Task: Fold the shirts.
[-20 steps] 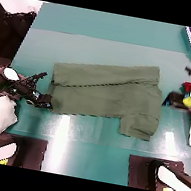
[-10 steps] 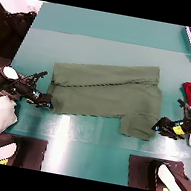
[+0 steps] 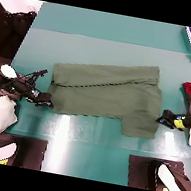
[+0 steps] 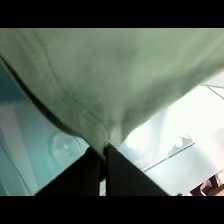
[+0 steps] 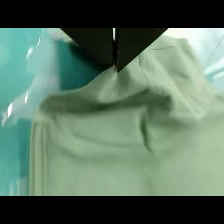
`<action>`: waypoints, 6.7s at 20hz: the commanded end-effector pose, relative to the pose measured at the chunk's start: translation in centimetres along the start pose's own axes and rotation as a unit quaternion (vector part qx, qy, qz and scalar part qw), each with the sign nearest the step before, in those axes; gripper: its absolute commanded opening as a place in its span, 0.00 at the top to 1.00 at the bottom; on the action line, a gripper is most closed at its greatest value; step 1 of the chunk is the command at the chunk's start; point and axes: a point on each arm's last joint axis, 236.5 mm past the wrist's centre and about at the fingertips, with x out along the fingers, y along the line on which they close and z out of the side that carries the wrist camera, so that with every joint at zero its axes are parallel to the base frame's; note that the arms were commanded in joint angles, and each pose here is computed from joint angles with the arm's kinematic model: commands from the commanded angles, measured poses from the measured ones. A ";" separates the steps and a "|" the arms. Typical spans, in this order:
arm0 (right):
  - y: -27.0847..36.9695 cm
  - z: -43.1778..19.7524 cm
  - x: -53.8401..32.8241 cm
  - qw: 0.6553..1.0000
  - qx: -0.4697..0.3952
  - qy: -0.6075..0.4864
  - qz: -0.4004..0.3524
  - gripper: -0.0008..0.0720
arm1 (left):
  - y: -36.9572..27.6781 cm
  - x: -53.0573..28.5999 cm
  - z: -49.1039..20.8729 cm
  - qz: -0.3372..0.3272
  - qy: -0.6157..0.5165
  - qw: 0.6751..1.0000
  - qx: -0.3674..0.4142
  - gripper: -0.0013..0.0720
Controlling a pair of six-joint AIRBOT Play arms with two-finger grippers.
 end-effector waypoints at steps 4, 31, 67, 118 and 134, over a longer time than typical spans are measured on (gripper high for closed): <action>6.4 5.9 -5.8 0.989 -0.110 -0.102 0.010 0.96 | -3.6 -6.0 3.1 0.012 -0.115 0.991 0.064 0.95; 10.2 29.7 1.6 0.977 -0.123 -0.171 0.015 0.51 | 3.7 -10.1 23.2 0.060 -0.430 0.898 -0.071 0.19; 22.1 23.4 -3.5 0.936 -0.202 -0.009 0.289 0.96 | -18.0 2.7 25.4 -0.054 -0.198 0.969 0.141 0.95; 57.8 -3.1 10.5 0.775 -0.444 -0.089 0.441 0.30 | -4.2 -22.8 22.9 0.156 -0.210 0.960 0.099 0.95; 35.6 8.6 14.7 0.922 -0.251 0.103 0.276 0.09 | -7.2 -21.0 22.1 0.080 -0.190 0.972 0.110 0.95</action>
